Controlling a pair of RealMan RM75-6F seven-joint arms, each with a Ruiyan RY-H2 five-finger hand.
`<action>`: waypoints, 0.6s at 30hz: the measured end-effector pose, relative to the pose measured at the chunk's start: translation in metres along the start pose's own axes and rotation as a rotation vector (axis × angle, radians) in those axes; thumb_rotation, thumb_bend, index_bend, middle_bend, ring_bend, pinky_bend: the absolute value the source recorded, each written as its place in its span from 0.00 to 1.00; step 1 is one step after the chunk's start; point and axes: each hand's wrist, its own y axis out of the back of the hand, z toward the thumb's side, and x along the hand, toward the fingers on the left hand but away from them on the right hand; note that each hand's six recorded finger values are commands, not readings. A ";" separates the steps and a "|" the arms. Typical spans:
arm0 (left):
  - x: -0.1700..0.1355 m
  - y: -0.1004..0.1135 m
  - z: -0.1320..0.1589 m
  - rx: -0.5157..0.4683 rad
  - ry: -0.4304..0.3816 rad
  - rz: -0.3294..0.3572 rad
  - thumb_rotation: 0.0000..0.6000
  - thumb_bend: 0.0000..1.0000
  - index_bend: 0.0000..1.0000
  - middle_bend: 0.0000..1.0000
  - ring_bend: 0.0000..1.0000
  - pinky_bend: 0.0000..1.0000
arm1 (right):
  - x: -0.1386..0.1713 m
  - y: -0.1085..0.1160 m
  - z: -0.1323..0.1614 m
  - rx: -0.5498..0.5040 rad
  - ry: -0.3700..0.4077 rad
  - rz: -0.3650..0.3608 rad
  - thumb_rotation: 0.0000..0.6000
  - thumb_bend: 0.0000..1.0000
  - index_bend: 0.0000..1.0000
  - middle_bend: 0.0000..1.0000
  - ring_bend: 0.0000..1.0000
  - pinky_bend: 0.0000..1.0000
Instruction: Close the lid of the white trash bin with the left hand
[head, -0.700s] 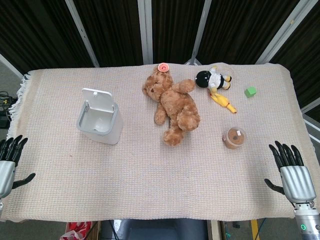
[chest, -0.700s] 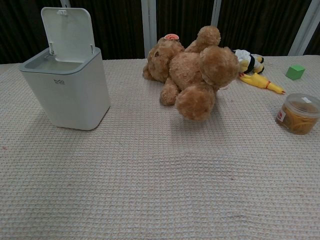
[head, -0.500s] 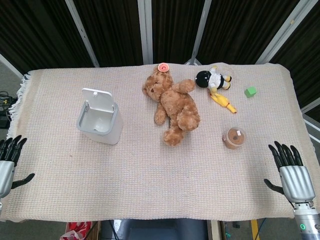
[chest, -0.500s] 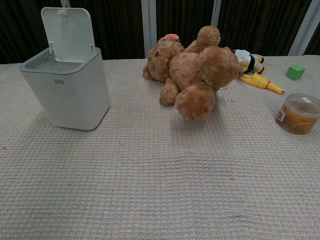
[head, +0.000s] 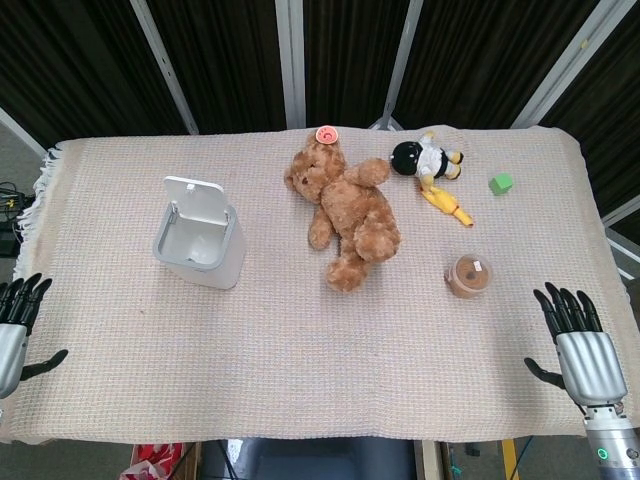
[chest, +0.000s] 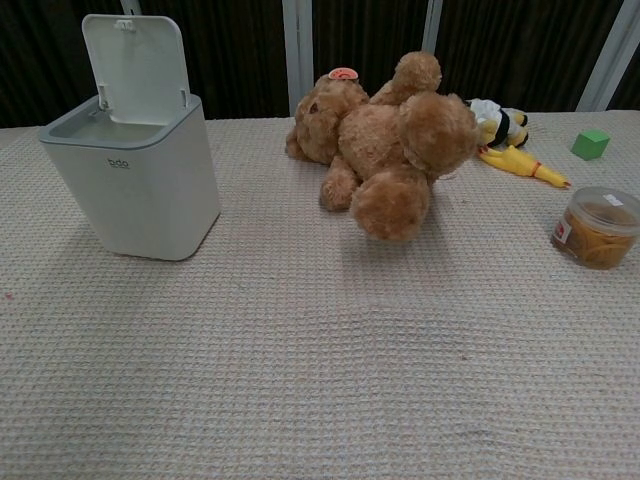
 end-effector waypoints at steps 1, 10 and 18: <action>0.000 0.001 0.000 -0.001 0.000 0.003 1.00 0.00 0.00 0.00 0.00 0.01 | 0.000 0.000 0.000 0.000 0.000 0.000 1.00 0.19 0.00 0.00 0.00 0.00; -0.002 0.001 -0.002 0.000 0.005 -0.003 1.00 0.01 0.00 0.00 0.00 0.01 | 0.000 0.000 0.002 -0.008 0.009 -0.003 1.00 0.19 0.00 0.00 0.00 0.00; 0.004 0.012 0.003 -0.029 -0.001 0.023 1.00 0.38 0.00 0.00 0.01 0.08 | 0.001 0.000 0.003 -0.032 0.007 0.000 1.00 0.19 0.00 0.00 0.00 0.00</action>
